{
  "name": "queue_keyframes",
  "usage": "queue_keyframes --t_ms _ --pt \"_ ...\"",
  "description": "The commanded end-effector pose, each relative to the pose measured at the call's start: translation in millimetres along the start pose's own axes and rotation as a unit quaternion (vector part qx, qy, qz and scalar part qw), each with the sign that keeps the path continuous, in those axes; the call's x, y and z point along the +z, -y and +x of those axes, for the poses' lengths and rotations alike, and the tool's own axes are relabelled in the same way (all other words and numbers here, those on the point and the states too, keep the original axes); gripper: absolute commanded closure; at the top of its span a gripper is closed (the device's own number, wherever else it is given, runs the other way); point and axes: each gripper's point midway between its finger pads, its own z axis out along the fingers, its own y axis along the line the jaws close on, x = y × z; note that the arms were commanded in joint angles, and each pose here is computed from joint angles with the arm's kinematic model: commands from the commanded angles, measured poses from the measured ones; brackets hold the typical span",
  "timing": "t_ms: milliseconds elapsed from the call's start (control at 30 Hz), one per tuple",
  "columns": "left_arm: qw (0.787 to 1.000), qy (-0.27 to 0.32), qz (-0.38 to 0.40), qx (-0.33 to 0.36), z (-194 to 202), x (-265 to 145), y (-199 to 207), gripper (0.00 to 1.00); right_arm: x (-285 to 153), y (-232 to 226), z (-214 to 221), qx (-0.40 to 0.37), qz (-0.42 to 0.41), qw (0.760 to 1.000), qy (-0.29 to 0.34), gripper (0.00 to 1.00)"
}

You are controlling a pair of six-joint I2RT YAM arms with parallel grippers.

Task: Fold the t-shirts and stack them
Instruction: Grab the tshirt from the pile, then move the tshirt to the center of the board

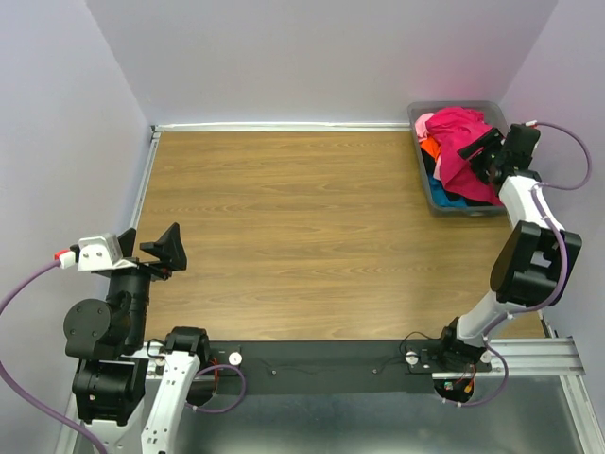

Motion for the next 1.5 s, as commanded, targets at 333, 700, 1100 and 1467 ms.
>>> queue_keyframes --t_ms 333,700,1100,1467 --pt "1.0 -0.015 0.007 -0.007 7 8 4 0.09 15 -39 2 0.009 -0.109 0.993 -0.036 0.61" --pt "1.0 -0.011 0.016 -0.017 5 14 8 0.1 -56 -89 -29 -0.04 -0.187 0.981 0.005 0.99" --pt "0.996 -0.032 0.059 -0.059 21 28 27 0.1 -174 -299 71 -0.151 -0.423 0.889 -0.088 1.0" --pt "0.991 -0.039 0.08 -0.101 18 28 39 0.1 -315 -451 184 -0.2 -0.628 0.729 -0.185 0.99"
